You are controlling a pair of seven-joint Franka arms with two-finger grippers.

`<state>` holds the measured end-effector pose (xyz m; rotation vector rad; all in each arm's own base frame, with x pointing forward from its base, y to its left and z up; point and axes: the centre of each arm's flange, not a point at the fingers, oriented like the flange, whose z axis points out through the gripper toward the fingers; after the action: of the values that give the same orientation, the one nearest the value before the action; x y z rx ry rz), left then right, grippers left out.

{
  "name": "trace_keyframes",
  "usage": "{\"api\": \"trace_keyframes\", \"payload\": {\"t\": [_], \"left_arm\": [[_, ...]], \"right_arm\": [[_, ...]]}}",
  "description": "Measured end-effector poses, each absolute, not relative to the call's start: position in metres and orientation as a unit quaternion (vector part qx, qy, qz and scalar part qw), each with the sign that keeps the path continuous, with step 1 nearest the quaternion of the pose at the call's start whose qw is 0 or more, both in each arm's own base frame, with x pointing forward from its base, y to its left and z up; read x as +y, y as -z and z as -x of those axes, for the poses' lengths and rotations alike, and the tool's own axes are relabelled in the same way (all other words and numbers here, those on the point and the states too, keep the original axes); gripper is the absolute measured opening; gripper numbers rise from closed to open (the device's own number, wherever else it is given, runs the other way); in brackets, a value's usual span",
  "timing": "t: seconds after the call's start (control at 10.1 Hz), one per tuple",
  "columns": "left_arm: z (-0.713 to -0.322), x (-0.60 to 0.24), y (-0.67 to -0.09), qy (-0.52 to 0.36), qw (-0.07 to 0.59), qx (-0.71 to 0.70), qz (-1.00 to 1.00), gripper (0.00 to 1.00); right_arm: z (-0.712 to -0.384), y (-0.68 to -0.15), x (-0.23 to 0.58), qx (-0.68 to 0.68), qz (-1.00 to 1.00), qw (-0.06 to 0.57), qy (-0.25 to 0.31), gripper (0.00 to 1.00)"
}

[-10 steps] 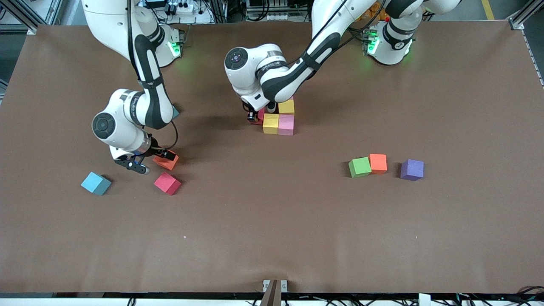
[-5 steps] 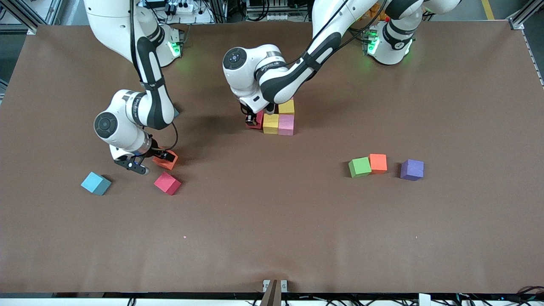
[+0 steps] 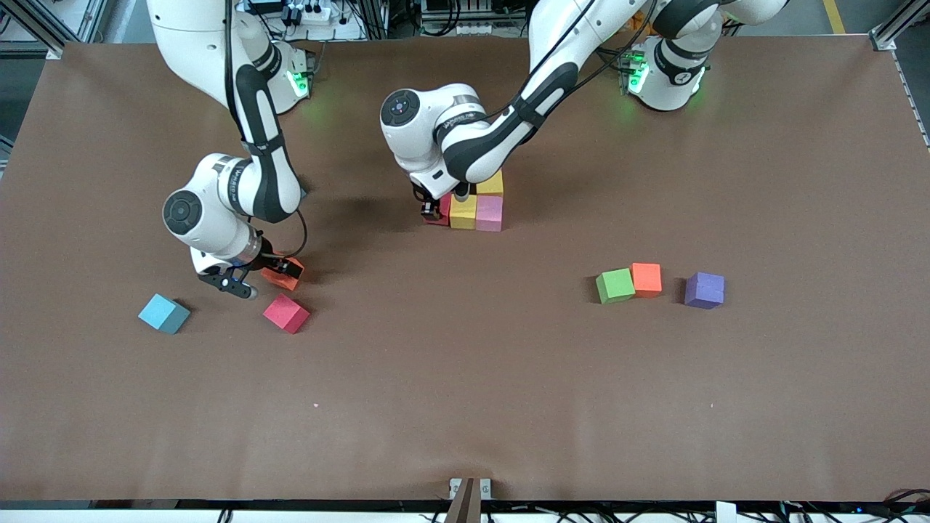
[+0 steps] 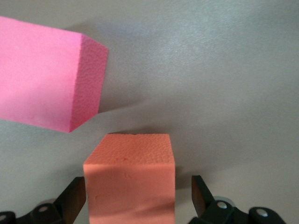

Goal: Form number 2 with 11 blocks
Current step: 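Place the red cube with the left gripper while the right gripper grasps orange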

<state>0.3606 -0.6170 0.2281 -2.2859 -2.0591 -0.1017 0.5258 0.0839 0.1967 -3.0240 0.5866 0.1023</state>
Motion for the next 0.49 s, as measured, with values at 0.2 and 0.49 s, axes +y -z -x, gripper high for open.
{"api": "trace_keyframes", "payload": {"t": [0.2,0.49], "left_arm": [[-0.3626,-0.6174,-0.2293,0.033,0.030,-0.670,0.741,0.60],[-0.3625,-0.6166,-0.2240,0.033,0.033,-0.670,0.741,0.60]], "right_arm": [[-0.5253,-0.1958,0.0835,0.187,0.981,0.031,-0.034,1.00],[-0.5246,-0.1937,0.0833,0.187,0.981,0.030,-0.035,0.76]]}}
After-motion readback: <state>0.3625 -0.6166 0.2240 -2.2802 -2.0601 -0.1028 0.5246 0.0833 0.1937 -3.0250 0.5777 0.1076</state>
